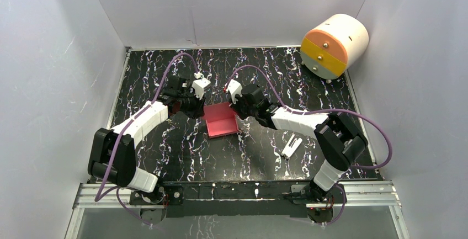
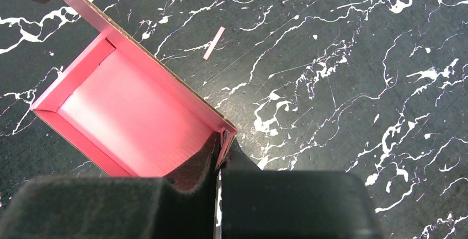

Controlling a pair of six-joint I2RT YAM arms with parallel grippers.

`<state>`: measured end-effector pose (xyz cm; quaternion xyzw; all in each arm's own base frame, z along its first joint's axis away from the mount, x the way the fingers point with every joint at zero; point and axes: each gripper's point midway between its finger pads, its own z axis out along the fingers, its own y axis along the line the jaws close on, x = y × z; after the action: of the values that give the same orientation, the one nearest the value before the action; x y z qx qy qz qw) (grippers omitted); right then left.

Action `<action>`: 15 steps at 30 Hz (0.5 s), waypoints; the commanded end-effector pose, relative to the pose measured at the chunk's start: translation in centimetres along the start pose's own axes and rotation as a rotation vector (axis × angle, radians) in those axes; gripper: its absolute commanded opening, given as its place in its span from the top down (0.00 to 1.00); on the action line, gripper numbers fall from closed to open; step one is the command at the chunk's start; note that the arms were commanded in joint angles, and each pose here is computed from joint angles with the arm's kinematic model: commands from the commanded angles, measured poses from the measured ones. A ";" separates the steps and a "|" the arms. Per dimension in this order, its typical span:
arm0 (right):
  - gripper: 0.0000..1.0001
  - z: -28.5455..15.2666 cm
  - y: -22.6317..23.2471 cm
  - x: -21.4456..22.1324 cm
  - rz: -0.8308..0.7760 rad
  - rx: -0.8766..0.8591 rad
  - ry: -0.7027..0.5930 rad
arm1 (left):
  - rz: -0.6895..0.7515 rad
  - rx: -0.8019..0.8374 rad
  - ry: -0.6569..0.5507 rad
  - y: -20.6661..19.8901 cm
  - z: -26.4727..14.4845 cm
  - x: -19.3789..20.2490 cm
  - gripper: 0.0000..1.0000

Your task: Fold the paper box

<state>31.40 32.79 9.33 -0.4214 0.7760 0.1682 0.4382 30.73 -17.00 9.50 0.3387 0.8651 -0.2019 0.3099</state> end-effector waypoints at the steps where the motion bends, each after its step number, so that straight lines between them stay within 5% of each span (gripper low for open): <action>1: 1.00 -0.9 -0.4 -0.3 -0.025 0.008 -0.007 | 0.015 0.025 -0.013 -0.3 -0.3 -0.8 0.86; 6: 1.00 -1.0 -0.7 -0.7 0.007 0.031 -0.017 | -0.026 0.018 -0.016 -0.3 -0.3 -1.1 0.95; 15: 1.00 -1.6 -2.2 -1.3 0.225 0.176 -0.010 | -0.310 -0.121 -0.071 0.9 0.0 -3.8 1.00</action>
<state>31.96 31.95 9.28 -0.3630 0.8074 0.1577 0.4375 31.52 -17.51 9.47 0.2623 0.8955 -0.2106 0.2913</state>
